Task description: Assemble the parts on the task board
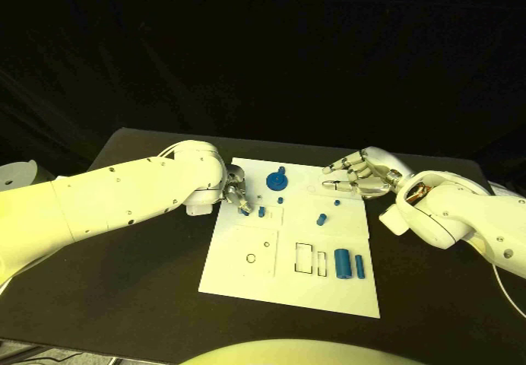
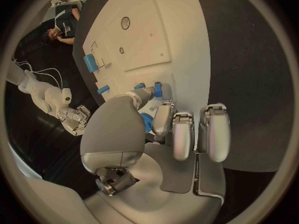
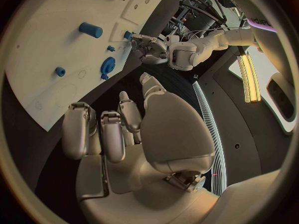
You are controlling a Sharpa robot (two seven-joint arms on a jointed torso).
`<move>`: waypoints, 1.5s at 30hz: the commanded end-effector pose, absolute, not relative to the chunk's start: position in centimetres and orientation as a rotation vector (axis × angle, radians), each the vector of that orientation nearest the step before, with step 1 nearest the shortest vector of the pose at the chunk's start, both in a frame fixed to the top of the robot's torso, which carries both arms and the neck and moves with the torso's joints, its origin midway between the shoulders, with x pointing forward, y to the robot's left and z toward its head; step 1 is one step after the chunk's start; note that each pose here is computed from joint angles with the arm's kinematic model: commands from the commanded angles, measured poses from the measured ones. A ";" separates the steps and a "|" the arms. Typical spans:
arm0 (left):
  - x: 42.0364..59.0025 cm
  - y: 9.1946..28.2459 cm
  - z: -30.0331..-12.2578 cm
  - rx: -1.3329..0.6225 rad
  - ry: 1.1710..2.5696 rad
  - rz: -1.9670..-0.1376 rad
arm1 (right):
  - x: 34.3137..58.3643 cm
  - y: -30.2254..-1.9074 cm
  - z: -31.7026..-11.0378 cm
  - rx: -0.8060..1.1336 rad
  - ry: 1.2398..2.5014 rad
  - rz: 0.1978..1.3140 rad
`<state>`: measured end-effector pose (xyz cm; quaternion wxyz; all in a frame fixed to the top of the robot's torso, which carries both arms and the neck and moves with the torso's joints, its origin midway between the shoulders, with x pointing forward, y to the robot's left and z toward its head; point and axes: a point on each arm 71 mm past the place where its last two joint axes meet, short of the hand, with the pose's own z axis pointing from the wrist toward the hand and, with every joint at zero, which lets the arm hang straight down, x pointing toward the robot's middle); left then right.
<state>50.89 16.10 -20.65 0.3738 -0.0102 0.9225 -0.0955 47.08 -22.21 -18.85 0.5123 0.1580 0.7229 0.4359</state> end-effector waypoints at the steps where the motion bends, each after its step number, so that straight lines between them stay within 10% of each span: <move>1: 50.5 16.0 -21.7 -0.049 2.445 -0.219 | 47.0 -22.1 -18.9 0.369 1.749 1.058; 45: 51.0 16.6 -22.3 -0.055 2.499 -0.132 | 46.8 -22.0 -18.9 0.369 1.753 1.059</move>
